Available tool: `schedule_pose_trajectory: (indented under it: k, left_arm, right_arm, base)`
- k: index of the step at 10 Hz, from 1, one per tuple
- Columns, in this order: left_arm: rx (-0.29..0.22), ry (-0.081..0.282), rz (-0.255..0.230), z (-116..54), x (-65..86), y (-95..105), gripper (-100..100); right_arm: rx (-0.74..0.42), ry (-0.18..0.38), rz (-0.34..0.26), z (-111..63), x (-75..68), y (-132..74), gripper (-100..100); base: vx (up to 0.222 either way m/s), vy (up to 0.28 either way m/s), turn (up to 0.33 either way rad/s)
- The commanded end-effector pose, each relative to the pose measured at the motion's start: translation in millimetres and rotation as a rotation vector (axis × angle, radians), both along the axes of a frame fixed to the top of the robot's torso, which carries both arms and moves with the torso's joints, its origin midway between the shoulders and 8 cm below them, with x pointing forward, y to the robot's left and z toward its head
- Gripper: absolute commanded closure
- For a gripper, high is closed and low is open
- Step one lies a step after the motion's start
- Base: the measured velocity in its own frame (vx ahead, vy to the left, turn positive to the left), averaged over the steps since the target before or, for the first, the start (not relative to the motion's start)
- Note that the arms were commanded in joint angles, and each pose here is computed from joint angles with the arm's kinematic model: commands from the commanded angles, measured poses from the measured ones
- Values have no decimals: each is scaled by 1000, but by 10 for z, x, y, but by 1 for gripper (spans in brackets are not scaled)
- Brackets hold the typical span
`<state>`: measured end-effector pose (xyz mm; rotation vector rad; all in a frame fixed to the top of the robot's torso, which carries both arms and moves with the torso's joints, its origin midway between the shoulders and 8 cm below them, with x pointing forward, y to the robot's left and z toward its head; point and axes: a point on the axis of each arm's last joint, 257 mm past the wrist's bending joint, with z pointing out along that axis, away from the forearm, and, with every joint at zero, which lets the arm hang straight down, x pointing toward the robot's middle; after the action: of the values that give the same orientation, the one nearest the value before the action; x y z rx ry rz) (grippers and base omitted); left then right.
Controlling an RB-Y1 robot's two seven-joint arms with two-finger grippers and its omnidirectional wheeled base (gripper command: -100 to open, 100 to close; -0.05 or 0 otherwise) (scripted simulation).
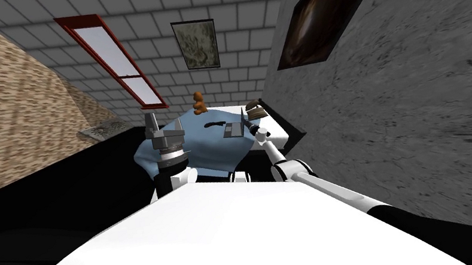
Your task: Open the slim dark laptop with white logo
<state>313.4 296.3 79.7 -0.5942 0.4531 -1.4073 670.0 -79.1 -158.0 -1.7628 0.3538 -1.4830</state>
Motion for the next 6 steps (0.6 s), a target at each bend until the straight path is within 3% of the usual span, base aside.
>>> schedule_pose_trajectory:
  k: [1, 2, 3, 6]
  left_arm:
    - [0, 0, 0, 0, 0, 0, 0]
    - [0, 0, 0, 0, 0, 0, 0]
    - [0, 0, 0, 0, 0, 0, 0]
    - [0, 0, 0, 0, 0, 0, 0]
  right_arm:
    - [6, 3, 3, -4, 4, 21, -100]
    - [4, 2, 4, -6, 4, 23, -100]
    - [5, 2, 4, -6, 4, 23, 100]
    - [-155, -8, 24, -35, 146, -65, 100]
  base:
    - [0, 0, 0]
    - [0, 0, 0]
    - [0, 0, 0]
    - [-39, 157, -70]
